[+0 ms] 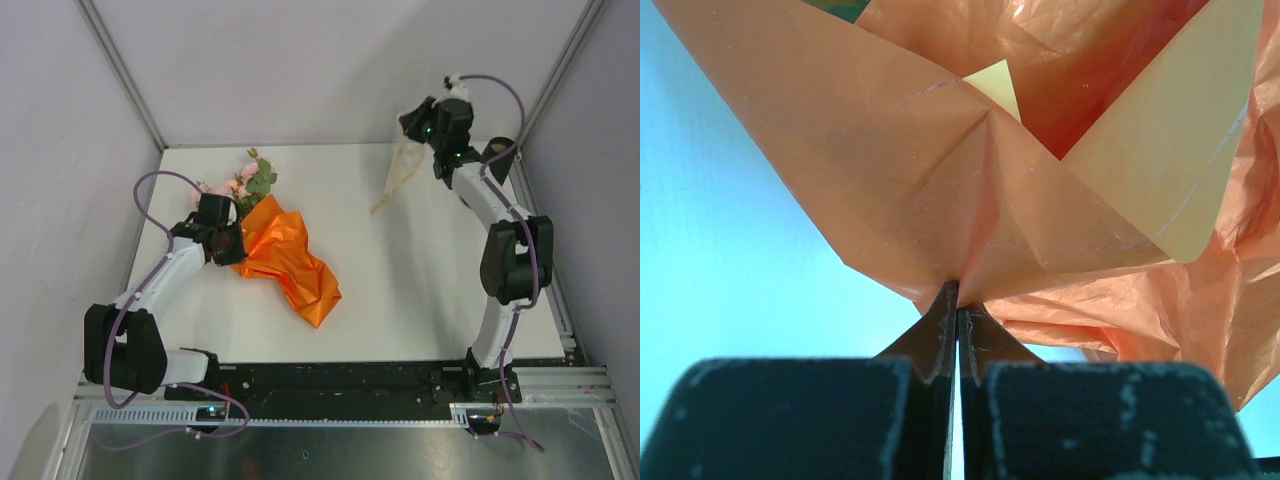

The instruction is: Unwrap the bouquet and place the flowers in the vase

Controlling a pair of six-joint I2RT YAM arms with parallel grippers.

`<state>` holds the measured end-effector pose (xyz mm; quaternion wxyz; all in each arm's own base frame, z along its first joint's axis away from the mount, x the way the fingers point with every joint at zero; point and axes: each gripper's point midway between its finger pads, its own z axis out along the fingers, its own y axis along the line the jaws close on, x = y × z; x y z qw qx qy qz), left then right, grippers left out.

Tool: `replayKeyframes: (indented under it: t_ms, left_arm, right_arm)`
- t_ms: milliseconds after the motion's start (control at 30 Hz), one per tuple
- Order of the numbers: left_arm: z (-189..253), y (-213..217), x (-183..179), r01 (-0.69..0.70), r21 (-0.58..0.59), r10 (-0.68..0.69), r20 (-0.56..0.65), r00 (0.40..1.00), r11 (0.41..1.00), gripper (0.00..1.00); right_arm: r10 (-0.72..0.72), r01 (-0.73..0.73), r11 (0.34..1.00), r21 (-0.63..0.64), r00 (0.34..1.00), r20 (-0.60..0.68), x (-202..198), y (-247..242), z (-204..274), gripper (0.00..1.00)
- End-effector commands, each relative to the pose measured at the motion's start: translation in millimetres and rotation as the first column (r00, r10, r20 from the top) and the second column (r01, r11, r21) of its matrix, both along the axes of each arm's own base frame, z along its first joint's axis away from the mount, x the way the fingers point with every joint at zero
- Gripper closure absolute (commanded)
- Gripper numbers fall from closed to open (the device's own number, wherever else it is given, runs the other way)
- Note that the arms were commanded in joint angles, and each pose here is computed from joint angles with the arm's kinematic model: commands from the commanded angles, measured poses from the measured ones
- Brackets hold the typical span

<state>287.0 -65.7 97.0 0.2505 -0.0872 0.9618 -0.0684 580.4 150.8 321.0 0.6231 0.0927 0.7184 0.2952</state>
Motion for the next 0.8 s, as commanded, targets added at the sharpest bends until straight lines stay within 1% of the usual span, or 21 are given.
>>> replayKeyframes:
  t_ms: [0,100,200,300,400,533,600,633,700,767]
  left_arm:
    - [13.0,-2.8,8.1,0.009,-0.022,-0.008,0.043,0.999,1.000,1.00]
    - [9.7,-2.4,6.1,0.004,-0.023,-0.003,0.033,0.999,1.000,1.00]
    - [9.0,-1.7,5.6,-0.002,-0.020,0.002,0.032,1.000,1.000,0.97]
    - [9.0,-1.8,6.9,-0.003,-0.020,0.004,0.030,1.000,1.000,0.95]
    - [8.7,-2.8,7.0,-0.001,-0.024,0.002,0.027,1.000,1.000,0.93]
    - [11.6,-1.4,7.7,-0.008,-0.020,0.009,0.039,0.999,1.000,0.86]
    - [13.9,-0.5,7.8,-0.011,-0.018,0.012,0.048,0.999,1.000,0.82]
    - [15.0,-0.3,7.8,-0.012,-0.017,0.013,0.052,0.999,1.000,0.78]
    - [17.0,-0.6,7.8,-0.012,-0.020,0.013,0.059,0.998,1.000,0.72]
    - [20.9,-0.5,7.9,-0.012,-0.023,0.014,0.073,0.997,1.000,0.64]
  right_arm:
    - [-0.037,0.005,0.989,-0.149,0.976,-0.215,-0.8,10.6,-100.8,0.98]
    - [-0.104,0.052,0.980,-0.193,0.957,-0.272,-5.7,1.3,-128.8,0.91]
    - [-0.161,0.093,0.972,-0.217,0.934,-0.318,-9.5,-9.6,-141.7,0.80]
    - [-0.188,0.105,0.962,-0.250,0.923,-0.337,-11.3,-12.8,-140.7,0.68]
    - [-0.219,0.126,0.947,-0.296,0.926,-0.308,-15.5,-14.7,-128.2,0.56]
    - [-0.245,0.132,0.931,-0.340,0.917,-0.315,-29.2,-13.9,-115.5,0.47]
    - [-0.211,0.091,0.935,-0.343,0.920,-0.330,-40.0,-4.9,-112.1,0.45]
    - [-0.153,0.034,0.944,-0.329,0.927,-0.344,-46.9,6.4,-112.0,0.45]
    - [0.003,-0.111,0.954,-0.278,0.932,-0.364,-66.7,33.2,-110.8,0.44]
    - [0.177,-0.265,0.943,-0.203,0.911,-0.372,-92.1,62.3,-111.6,0.42]
